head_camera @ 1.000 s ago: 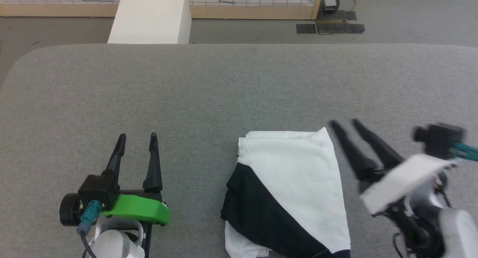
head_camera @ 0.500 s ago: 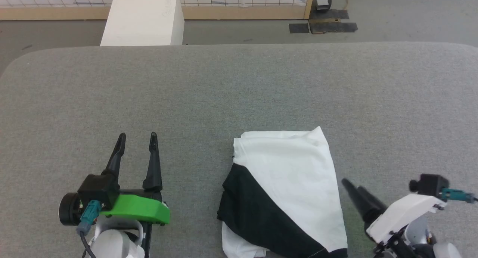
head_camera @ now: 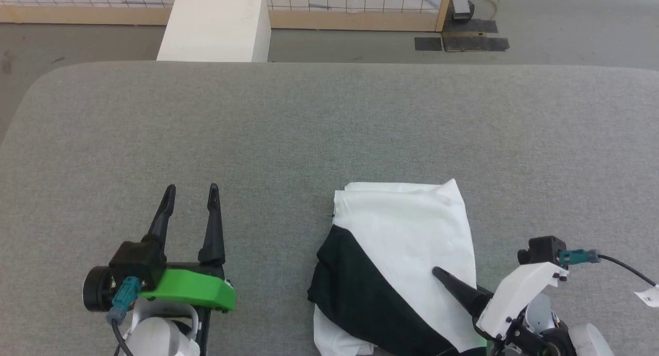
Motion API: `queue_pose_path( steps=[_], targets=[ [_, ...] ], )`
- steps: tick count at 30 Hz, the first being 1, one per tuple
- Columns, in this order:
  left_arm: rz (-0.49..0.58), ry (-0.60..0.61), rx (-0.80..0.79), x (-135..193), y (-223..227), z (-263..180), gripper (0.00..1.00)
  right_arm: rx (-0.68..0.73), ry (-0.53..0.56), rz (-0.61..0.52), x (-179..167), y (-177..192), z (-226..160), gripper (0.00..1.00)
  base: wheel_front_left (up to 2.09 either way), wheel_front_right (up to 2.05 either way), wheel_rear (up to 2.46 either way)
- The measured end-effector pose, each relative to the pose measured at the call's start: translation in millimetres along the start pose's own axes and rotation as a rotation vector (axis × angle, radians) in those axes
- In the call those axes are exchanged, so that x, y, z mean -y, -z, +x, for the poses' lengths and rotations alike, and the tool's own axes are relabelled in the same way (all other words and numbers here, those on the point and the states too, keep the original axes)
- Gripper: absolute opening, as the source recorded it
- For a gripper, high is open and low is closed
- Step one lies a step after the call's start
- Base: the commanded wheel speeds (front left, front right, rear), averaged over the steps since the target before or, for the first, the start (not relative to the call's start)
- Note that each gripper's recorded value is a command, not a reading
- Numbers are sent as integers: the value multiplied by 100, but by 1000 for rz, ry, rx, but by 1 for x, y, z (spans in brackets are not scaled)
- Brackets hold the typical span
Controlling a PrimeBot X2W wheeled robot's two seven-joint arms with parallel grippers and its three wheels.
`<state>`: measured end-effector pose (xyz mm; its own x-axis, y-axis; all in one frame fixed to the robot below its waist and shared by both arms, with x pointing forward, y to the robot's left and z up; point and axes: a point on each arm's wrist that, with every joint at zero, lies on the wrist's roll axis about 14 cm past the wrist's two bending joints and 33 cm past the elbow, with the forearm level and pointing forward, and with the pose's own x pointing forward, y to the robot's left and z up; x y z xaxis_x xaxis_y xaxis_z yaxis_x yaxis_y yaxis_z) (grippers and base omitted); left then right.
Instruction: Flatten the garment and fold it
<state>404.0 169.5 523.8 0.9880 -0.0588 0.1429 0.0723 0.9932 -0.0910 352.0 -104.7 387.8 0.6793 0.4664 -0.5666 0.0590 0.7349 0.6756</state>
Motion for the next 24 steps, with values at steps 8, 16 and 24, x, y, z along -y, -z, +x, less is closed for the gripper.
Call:
queue_pose_path(
  steps=[8,16,24],
  targets=[
    [-4,9,-1,4,1,1,100,10,16,-105,-7,-12,0,0,0,0,0],
    [-17,48,13,19,2,18,100,-6,208,-528,10,-55,-14,0,0,0,0],
    [-25,156,45,58,4,49,100,51,508,-773,73,-133,-65,0,0,0,0]
  ],
)
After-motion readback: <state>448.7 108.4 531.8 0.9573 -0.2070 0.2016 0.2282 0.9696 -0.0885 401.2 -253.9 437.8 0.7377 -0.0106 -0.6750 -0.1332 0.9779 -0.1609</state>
